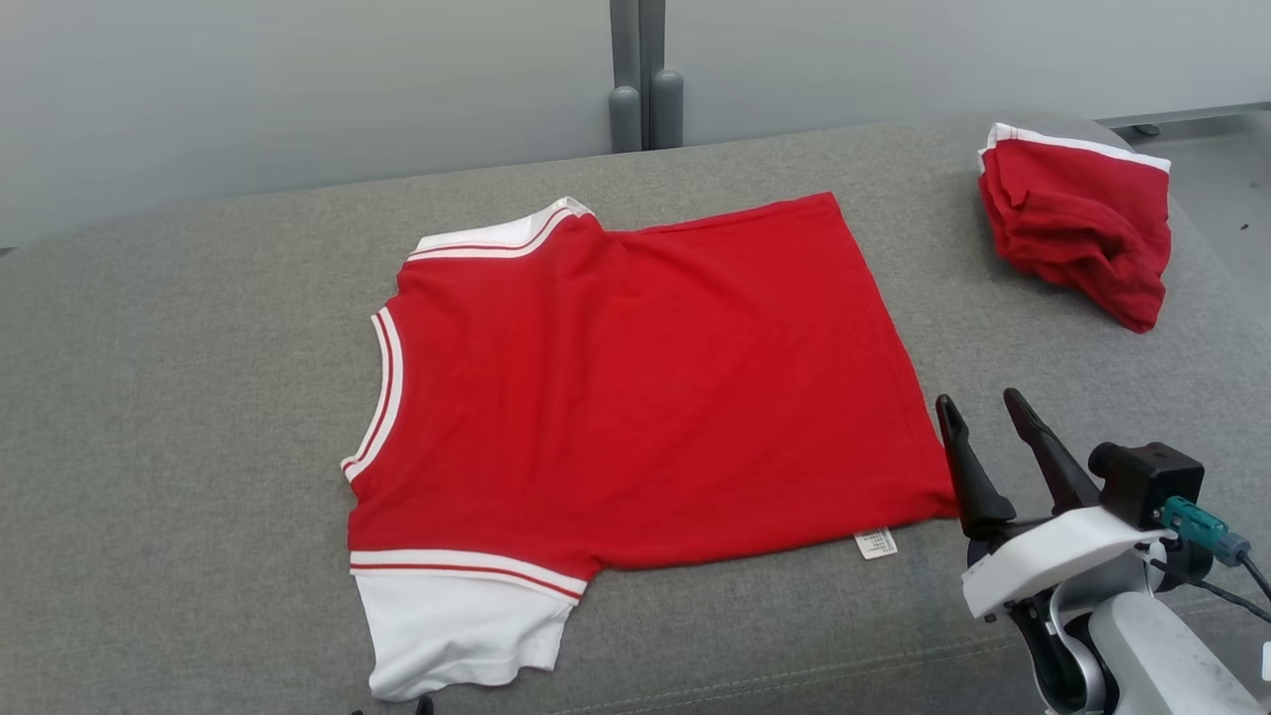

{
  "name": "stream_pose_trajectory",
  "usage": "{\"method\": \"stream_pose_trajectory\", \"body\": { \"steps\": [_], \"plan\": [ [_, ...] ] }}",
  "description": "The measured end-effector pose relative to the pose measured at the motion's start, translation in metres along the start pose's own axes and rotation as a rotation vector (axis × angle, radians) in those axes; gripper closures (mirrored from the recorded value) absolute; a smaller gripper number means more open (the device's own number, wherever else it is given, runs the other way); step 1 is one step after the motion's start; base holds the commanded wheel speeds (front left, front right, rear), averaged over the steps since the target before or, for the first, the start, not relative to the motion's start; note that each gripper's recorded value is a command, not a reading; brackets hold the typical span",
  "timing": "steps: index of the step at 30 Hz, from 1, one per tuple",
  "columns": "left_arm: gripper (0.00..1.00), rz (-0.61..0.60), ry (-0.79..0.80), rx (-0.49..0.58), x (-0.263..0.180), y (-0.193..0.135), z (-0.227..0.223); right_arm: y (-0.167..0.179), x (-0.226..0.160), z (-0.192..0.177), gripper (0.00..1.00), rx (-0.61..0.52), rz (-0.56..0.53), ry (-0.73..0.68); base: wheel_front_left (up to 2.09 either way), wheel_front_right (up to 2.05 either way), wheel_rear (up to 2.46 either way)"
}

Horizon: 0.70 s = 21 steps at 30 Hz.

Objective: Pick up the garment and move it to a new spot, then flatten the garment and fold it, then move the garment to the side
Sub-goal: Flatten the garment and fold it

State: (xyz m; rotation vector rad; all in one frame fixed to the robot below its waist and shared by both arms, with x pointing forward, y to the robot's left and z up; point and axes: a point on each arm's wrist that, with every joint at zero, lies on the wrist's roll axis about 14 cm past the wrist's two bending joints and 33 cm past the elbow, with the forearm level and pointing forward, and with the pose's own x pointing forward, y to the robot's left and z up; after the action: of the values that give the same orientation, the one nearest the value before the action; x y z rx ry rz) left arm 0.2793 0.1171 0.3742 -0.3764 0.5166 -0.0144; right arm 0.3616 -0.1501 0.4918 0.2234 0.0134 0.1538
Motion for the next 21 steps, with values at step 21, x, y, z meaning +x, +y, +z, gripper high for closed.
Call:
{"method": "stream_pose_trajectory", "body": {
  "steps": [21],
  "plan": [
    [0.23,-0.029,0.026,0.02,0.02,-0.007,-0.005,-0.018,0.002,-0.004,0.0,-0.013,-0.042,0.018,0.0,0.0,0.0]
  ]
}}
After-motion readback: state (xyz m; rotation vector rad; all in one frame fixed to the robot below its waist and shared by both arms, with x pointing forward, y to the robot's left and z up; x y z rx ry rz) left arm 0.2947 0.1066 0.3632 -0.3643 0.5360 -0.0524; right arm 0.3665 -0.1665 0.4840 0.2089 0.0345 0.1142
